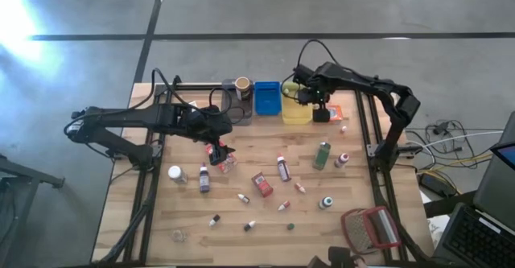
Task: Pick & Place Kitchen Items
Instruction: Put the orange cereal box into the blue bin
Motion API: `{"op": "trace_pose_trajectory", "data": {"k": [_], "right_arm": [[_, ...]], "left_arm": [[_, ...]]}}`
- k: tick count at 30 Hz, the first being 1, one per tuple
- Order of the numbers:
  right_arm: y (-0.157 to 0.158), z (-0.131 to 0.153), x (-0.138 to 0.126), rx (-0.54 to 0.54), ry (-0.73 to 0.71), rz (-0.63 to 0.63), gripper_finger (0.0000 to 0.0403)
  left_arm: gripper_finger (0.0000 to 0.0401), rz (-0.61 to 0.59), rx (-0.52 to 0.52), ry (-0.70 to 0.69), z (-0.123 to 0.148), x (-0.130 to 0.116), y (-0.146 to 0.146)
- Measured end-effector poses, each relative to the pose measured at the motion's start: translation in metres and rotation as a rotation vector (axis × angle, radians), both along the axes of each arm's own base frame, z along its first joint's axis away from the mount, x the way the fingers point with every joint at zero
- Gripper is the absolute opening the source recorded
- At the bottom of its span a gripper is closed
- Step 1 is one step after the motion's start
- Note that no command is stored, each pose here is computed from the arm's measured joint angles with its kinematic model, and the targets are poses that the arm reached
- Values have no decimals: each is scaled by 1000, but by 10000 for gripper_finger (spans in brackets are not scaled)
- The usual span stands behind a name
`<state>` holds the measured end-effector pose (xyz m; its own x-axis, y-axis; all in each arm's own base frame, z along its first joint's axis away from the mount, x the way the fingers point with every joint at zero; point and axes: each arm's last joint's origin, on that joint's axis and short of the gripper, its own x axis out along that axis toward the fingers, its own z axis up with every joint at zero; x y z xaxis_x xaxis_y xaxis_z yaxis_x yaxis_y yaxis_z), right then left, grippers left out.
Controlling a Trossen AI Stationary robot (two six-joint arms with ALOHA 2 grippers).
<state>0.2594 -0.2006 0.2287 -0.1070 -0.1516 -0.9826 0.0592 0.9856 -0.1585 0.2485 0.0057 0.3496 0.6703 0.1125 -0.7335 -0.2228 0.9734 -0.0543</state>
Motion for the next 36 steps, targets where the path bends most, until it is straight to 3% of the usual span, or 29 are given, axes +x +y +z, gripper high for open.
{"op": "trace_pose_trajectory", "data": {"k": [10, 20, 36], "right_arm": [[0, -23, -4, -8, -11, 6, 367], [-1, -41, -12, -4, -5, 24, 368], [-6, -44, -21, 7, 1, -9, 368]], "left_arm": [[355, 0, 0, 0, 0, 0, 0], [355, 0, 0, 0, 0, 0, 0], [355, 0, 0, 0, 0, 0, 0]]}}
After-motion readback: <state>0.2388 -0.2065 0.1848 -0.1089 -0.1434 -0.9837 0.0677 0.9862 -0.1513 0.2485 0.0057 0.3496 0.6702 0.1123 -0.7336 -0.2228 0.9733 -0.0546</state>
